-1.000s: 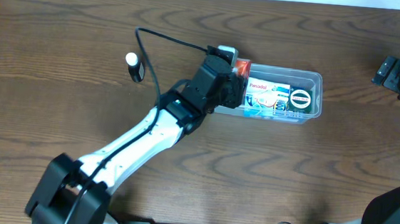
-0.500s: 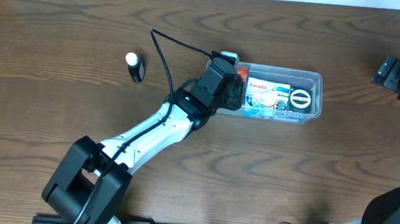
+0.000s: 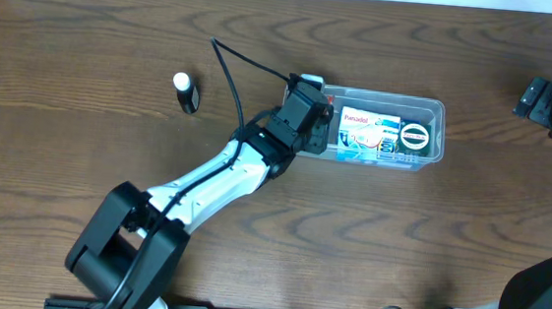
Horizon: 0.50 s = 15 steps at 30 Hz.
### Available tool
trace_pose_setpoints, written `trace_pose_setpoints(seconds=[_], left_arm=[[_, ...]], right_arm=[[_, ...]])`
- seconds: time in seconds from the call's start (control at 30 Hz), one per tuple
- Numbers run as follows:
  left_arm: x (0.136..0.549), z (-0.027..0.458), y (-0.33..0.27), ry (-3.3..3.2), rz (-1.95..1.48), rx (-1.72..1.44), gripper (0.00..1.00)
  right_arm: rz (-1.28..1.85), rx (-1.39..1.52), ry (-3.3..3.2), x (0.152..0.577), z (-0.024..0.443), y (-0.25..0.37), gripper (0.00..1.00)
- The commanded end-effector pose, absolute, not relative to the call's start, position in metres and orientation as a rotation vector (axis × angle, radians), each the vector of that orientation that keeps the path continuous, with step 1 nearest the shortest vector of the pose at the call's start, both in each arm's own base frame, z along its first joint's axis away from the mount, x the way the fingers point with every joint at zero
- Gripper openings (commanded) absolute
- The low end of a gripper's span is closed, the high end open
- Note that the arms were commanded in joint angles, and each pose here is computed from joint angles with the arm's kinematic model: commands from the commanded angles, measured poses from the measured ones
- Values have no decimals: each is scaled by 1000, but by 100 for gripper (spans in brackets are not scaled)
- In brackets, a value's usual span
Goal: Pack container
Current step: 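Carry the red packet to the container's left end and lower it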
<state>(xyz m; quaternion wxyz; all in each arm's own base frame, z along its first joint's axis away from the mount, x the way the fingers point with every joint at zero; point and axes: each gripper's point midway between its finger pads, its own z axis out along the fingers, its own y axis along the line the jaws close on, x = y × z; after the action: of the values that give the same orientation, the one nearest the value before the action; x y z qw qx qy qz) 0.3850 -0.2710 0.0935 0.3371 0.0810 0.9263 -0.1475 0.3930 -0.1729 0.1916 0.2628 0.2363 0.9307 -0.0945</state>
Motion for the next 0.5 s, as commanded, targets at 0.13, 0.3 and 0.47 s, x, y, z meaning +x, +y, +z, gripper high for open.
trace_pose_setpoints(seconds=[0.13, 0.3, 0.47], left_arm=[[401, 94, -257, 2396, -280, 184, 50], [400, 91, -253, 2411, -266, 185, 50], [398, 91, -239, 2422, -182, 164, 46]], right_arm=[[-257, 663, 2513, 392, 190, -176, 99], [-257, 663, 2513, 392, 190, -176, 99], [-257, 663, 2513, 392, 190, -176, 99]])
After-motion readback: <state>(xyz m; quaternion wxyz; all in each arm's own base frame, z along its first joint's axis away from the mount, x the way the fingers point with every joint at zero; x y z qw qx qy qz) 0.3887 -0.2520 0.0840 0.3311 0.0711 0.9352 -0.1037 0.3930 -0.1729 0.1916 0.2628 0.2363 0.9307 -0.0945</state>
